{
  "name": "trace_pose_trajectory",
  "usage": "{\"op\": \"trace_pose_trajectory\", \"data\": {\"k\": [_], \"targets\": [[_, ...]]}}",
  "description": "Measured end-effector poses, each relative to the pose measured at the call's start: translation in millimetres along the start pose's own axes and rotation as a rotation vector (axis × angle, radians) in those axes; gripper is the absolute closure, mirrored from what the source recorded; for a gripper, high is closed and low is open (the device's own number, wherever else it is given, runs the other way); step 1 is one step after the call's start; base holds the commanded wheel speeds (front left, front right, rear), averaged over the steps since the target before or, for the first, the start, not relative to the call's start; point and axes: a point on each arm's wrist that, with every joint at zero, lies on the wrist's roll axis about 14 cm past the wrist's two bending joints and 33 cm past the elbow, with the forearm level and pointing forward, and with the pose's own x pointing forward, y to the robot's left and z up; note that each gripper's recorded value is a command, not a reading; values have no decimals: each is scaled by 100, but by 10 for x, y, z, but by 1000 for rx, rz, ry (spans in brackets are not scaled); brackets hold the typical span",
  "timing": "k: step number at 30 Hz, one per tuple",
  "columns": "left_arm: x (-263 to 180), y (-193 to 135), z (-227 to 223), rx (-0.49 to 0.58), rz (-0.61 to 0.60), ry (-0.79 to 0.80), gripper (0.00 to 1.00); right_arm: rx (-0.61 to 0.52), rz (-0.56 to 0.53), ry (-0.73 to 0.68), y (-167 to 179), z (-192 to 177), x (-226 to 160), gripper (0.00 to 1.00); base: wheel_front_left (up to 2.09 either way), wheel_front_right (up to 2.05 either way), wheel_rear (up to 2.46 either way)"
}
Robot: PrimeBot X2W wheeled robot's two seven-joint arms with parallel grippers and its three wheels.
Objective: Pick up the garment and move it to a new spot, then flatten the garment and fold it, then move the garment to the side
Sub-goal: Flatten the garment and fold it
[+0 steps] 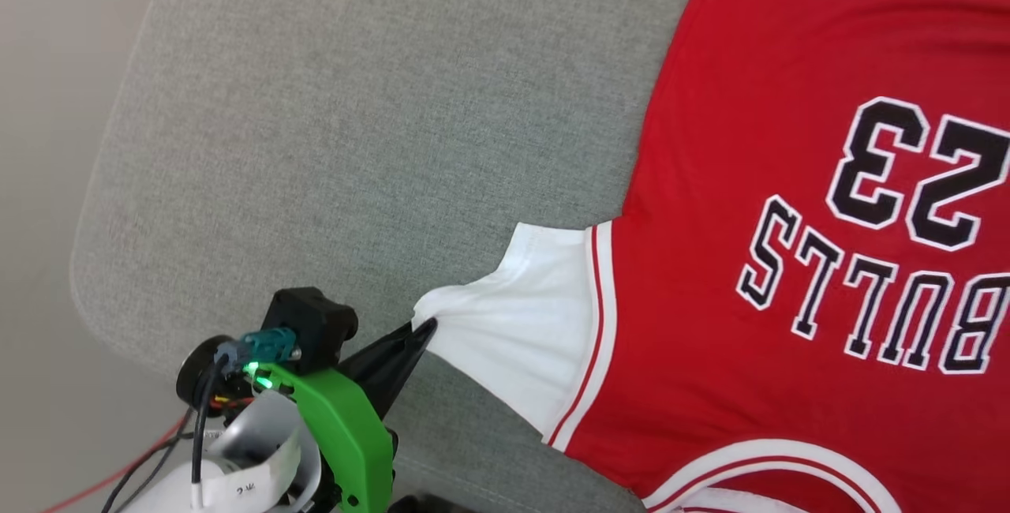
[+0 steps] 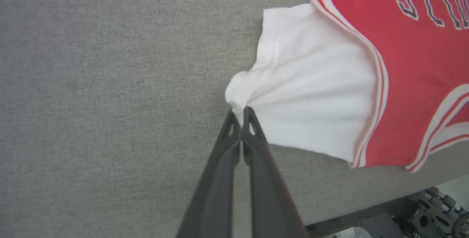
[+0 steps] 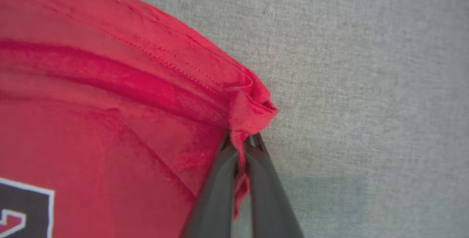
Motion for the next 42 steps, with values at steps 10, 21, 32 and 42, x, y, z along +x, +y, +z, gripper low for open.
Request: {"op": "trace_pose_trajectory", "data": {"k": [10, 21, 32, 42], "targets": [[-189, -129, 47, -16, 7, -95, 100, 67, 20, 45, -149, -775, -573, 100, 0, 0, 0], [-217, -339, 133, -81, -30, -203, 100, 179, 46, -2, -250, -1555, -1277, 100, 0, 0, 0], [-256, -480, 262, -75, -49, -292, 100, 263, 39, 27, -245, -2349, -1701, 100, 0, 0, 0], [-265, -513, 242, -89, -60, -297, 100, 239, 87, 15, -88, -2292, -1685, 0, 0, 0, 0]]}}
